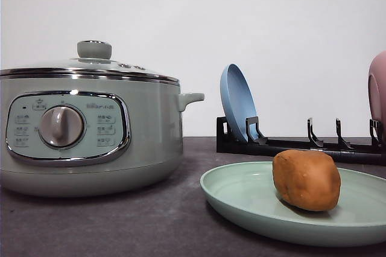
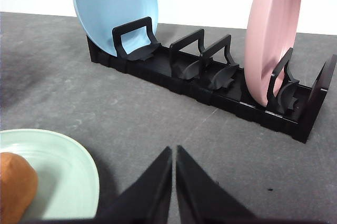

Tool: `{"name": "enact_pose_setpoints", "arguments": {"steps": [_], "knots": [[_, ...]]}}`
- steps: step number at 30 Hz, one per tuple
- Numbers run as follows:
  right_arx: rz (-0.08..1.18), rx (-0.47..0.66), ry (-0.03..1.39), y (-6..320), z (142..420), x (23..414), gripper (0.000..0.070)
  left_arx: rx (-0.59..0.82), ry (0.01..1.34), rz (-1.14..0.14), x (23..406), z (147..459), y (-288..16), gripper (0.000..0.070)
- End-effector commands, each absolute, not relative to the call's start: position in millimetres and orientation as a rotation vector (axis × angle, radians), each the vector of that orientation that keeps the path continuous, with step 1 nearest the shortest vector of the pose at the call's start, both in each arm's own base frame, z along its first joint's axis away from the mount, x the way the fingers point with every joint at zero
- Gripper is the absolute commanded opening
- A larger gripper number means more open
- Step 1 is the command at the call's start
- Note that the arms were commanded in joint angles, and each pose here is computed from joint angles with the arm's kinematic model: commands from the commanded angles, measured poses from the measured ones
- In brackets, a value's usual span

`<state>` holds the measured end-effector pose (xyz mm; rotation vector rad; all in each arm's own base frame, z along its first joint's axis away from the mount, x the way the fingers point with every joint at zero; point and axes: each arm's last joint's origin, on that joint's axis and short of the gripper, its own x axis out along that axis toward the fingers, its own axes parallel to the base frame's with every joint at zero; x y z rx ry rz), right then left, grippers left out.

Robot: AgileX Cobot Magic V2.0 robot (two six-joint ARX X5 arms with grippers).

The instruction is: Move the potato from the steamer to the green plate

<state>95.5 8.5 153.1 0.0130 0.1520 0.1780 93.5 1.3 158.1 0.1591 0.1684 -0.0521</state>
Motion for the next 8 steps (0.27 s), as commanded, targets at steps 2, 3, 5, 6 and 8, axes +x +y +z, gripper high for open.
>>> {"name": "enact_pose_setpoints", "arguments": {"steps": [2, 3, 5, 6, 8], "knots": [[0.176, 0.020, 0.151, 8.4, 152.2, 95.6, 0.0000, 0.151, 0.207, -0.054, 93.7, 151.1, 1.3, 0.0000], [0.176, 0.020, 0.151, 8.4, 152.2, 95.6, 0.0000, 0.151, 0.207, -0.054, 93.7, 151.1, 1.3, 0.0000], [0.176, 0.020, 0.151, 8.4, 152.2, 95.6, 0.0000, 0.151, 0.207, -0.054, 93.7, 151.1, 1.3, 0.0000], [0.176, 0.020, 0.151, 8.4, 152.2, 95.6, 0.0000, 0.151, 0.207, -0.054, 93.7, 151.2, 1.3, 0.0000], [0.176, 0.020, 0.151, 8.4, 152.2, 95.6, 0.0000, 0.151, 0.207, -0.054, 93.7, 151.2, 1.3, 0.0000]]}}
